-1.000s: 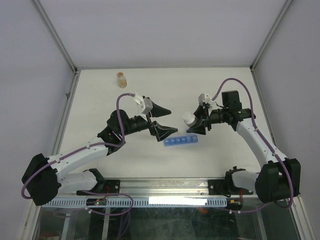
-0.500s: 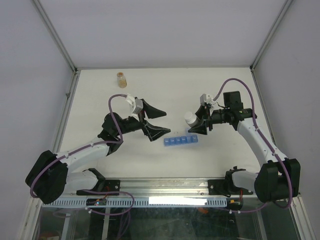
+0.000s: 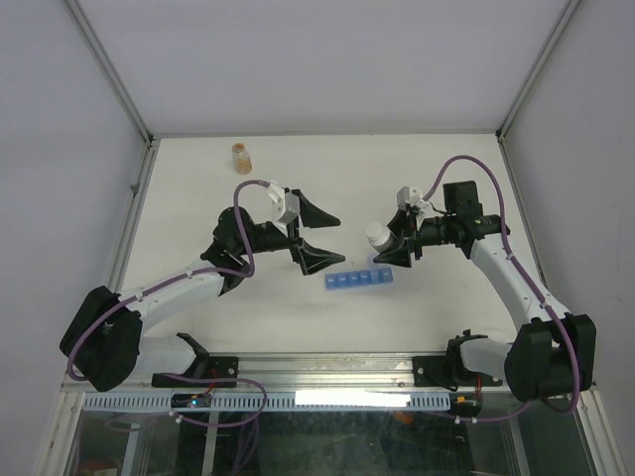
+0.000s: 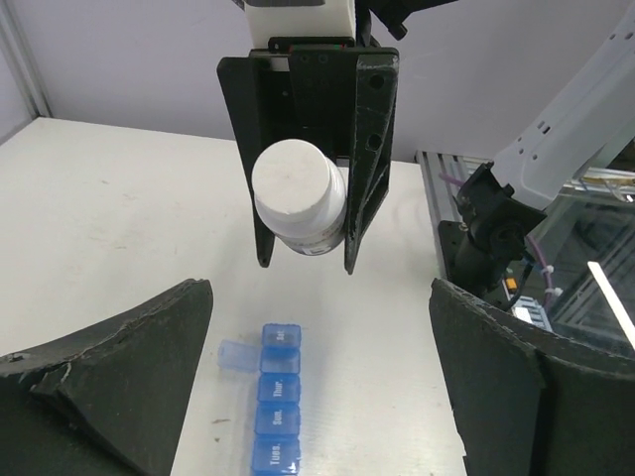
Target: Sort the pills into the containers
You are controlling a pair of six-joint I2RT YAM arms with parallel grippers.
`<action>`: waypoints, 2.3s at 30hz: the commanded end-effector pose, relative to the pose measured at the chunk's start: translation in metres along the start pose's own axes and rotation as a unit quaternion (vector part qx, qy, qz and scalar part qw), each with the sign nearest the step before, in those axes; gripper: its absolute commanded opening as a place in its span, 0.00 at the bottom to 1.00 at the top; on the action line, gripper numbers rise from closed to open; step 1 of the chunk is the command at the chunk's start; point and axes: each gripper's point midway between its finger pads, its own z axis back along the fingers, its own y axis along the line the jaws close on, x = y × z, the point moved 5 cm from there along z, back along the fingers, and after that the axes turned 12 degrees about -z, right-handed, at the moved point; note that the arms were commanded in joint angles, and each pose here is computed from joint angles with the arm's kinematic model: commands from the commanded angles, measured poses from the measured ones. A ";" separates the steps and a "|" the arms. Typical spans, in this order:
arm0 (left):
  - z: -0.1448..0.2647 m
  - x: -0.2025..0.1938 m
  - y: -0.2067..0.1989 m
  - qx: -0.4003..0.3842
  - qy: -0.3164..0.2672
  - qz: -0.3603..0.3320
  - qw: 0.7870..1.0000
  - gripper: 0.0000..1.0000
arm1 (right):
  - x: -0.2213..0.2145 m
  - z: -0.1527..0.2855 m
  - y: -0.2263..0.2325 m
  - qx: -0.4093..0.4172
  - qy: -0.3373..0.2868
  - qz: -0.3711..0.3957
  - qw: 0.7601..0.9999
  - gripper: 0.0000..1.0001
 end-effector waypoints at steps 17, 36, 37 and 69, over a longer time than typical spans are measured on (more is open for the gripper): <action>-0.054 0.003 0.031 -0.109 0.026 -0.105 0.988 0.85 | 0.016 0.001 -0.001 0.011 -0.016 0.029 0.999 0.00; -0.080 0.012 0.024 -0.124 0.006 -0.086 0.989 0.65 | 0.015 0.000 -0.002 0.010 -0.013 0.027 0.999 0.00; -0.081 0.012 0.025 -0.120 0.007 -0.085 0.989 0.64 | 0.014 0.000 -0.002 0.010 -0.012 0.027 1.000 0.00; -0.071 0.030 0.006 0.132 -0.019 0.140 0.981 0.00 | 0.013 -0.001 -0.005 0.006 -0.007 0.021 1.000 0.00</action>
